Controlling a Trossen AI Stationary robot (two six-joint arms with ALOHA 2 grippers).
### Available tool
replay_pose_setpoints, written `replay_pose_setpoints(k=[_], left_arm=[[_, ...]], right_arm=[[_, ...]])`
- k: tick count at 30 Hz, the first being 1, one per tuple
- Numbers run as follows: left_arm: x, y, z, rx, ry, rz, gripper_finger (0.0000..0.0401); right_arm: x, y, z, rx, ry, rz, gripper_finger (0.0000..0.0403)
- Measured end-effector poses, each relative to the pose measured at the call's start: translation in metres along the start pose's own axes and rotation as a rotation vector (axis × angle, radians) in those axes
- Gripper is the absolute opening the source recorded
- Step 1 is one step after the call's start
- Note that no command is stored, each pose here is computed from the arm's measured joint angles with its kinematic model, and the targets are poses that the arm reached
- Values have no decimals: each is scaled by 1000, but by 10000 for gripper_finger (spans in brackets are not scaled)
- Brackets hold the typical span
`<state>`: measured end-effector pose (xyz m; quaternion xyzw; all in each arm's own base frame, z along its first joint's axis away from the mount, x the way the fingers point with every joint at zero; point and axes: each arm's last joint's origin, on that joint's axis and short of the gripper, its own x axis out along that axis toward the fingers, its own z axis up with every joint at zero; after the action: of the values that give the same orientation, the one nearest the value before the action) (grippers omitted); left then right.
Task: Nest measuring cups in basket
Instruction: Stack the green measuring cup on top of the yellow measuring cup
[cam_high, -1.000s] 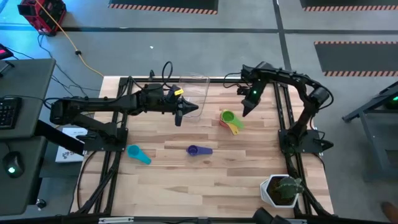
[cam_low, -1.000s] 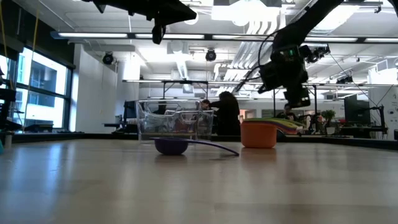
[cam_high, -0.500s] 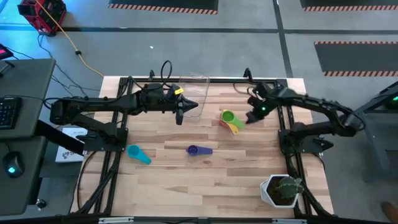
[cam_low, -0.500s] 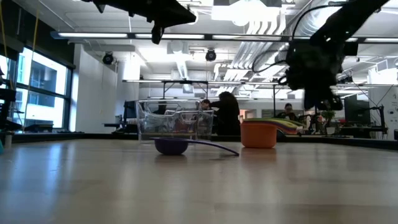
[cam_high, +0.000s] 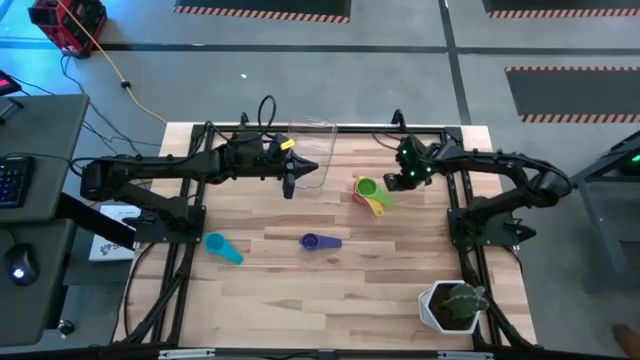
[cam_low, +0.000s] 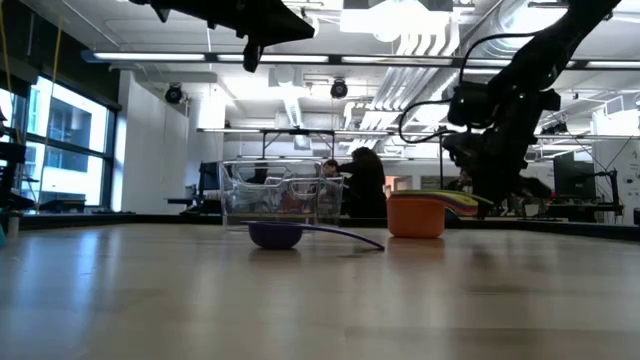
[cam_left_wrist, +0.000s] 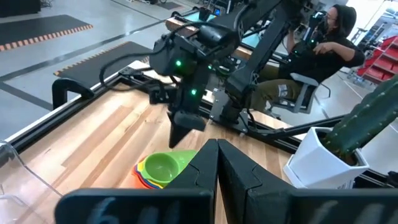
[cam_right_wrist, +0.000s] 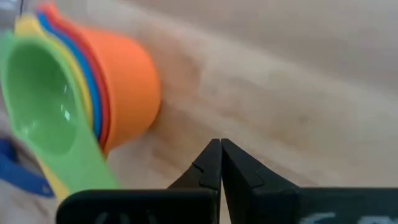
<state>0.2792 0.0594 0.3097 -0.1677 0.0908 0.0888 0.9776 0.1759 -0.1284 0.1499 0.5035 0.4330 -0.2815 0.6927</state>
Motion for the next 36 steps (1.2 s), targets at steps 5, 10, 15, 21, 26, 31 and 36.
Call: replay_pose_setpoints(k=[5,10,15,21,26,31,36], left_arm=[[0,0,0,14,1,1,0],[0,1,-2,38,18,6,0],[0,2,-8,47,78,23,0],[-1,5,-16,64,169,48,0],[-2,6,-20,77,211,58,0],[-4,8,-25,96,263,87,0],[-6,11,-31,99,319,142,0]], right_arm=[[8,14,-11,-11,48,18,0],[12,23,-20,-16,74,15,0],[14,29,-26,-4,86,11,0],[17,37,-34,14,99,15,0],[19,43,-40,34,99,-2,0],[20,49,-45,65,95,8,0],[22,55,-49,96,79,22,0]])
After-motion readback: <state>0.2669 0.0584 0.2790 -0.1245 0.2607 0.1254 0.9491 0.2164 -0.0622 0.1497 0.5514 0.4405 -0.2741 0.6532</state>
